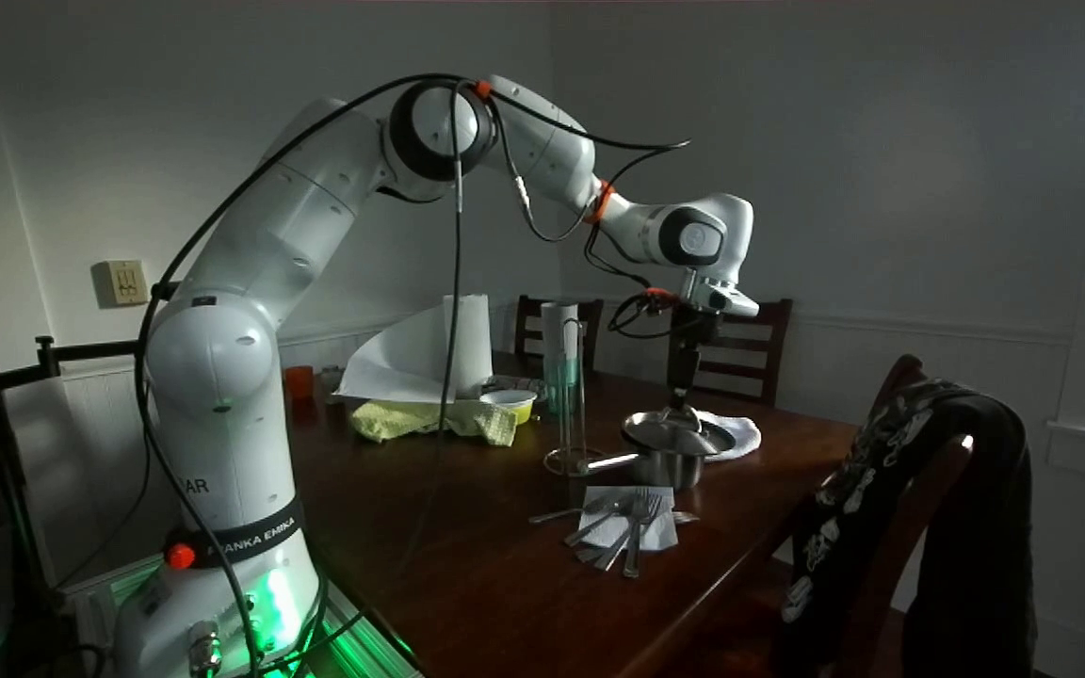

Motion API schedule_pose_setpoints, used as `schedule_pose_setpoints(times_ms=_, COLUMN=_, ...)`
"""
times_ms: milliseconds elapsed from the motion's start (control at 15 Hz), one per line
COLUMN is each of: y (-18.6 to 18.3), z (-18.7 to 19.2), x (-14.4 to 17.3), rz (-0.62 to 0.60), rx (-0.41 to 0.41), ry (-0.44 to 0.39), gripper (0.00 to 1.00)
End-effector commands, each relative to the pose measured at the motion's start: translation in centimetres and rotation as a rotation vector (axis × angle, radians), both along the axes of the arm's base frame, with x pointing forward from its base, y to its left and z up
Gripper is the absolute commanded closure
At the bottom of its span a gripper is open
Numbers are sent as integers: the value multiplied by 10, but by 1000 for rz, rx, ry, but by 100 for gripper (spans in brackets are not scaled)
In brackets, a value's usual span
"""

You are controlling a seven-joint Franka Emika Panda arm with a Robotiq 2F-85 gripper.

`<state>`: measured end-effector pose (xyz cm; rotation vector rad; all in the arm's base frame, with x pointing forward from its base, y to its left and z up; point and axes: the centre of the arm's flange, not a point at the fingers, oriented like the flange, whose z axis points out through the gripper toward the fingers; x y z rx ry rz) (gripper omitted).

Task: Remove the silver lid from the silver pot

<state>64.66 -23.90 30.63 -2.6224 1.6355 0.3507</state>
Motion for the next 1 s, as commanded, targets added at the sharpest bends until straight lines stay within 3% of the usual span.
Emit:
schedule_pose_setpoints(times_ms=0, y=-12, z=-5, x=6, rz=6, rx=10, ry=-36, gripper=36)
schedule_pose_setpoints(times_ms=533, y=-16, z=-16, x=7, rz=15, rx=-2, ry=-44, gripper=95)
schedule_pose_setpoints(times_ms=667, y=-14, z=-14, x=7, rz=18, rx=0, ry=-42, gripper=100)
schedule_pose_setpoints(times_ms=933, y=-4, z=11, x=10, rz=31, rx=2, ry=-64, gripper=96)
